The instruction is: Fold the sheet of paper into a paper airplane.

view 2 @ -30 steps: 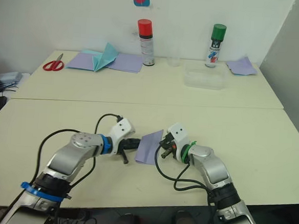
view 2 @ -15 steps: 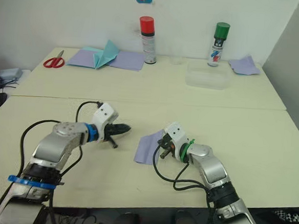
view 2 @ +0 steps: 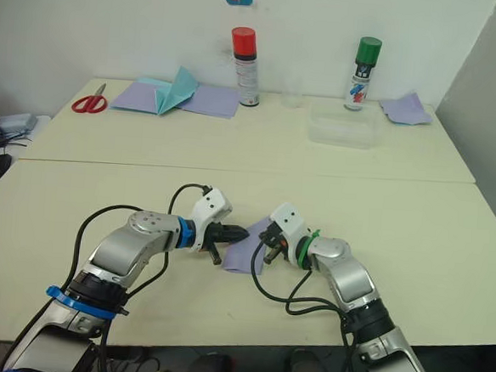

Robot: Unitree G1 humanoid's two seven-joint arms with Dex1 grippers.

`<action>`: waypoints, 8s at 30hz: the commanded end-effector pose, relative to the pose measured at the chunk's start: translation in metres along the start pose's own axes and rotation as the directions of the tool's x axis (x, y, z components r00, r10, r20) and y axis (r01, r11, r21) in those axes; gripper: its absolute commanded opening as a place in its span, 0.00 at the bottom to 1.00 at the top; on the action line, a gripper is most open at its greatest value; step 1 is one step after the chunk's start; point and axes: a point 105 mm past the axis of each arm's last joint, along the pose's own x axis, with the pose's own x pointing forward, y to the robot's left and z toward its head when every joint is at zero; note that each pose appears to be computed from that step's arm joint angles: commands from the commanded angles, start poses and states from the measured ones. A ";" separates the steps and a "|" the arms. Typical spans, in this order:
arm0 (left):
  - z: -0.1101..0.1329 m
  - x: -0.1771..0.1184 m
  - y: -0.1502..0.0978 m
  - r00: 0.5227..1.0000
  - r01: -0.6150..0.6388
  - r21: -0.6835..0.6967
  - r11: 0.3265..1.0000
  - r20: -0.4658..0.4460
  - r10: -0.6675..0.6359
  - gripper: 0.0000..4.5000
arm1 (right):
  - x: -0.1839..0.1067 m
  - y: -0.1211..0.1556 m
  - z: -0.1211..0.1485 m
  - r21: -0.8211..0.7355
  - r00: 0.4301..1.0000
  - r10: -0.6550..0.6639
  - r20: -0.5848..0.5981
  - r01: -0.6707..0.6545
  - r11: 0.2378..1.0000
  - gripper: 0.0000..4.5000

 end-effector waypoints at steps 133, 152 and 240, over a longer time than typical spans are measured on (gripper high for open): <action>0.042 -0.083 -0.037 0.947 0.140 -0.478 0.867 0.321 0.024 0.37 | -0.053 0.028 -0.001 -0.650 0.985 0.172 0.006 -0.127 0.750 0.00; 0.019 -0.048 -0.035 0.963 0.043 0.125 0.991 0.259 -0.074 0.00 | -0.074 0.051 -0.003 -0.520 0.969 0.246 -0.030 -0.225 0.824 0.00; -0.042 -0.014 -0.038 0.988 0.146 0.162 0.976 -0.067 -0.137 0.00 | -0.072 0.046 -0.019 -0.731 0.948 0.312 0.060 -0.171 0.661 0.38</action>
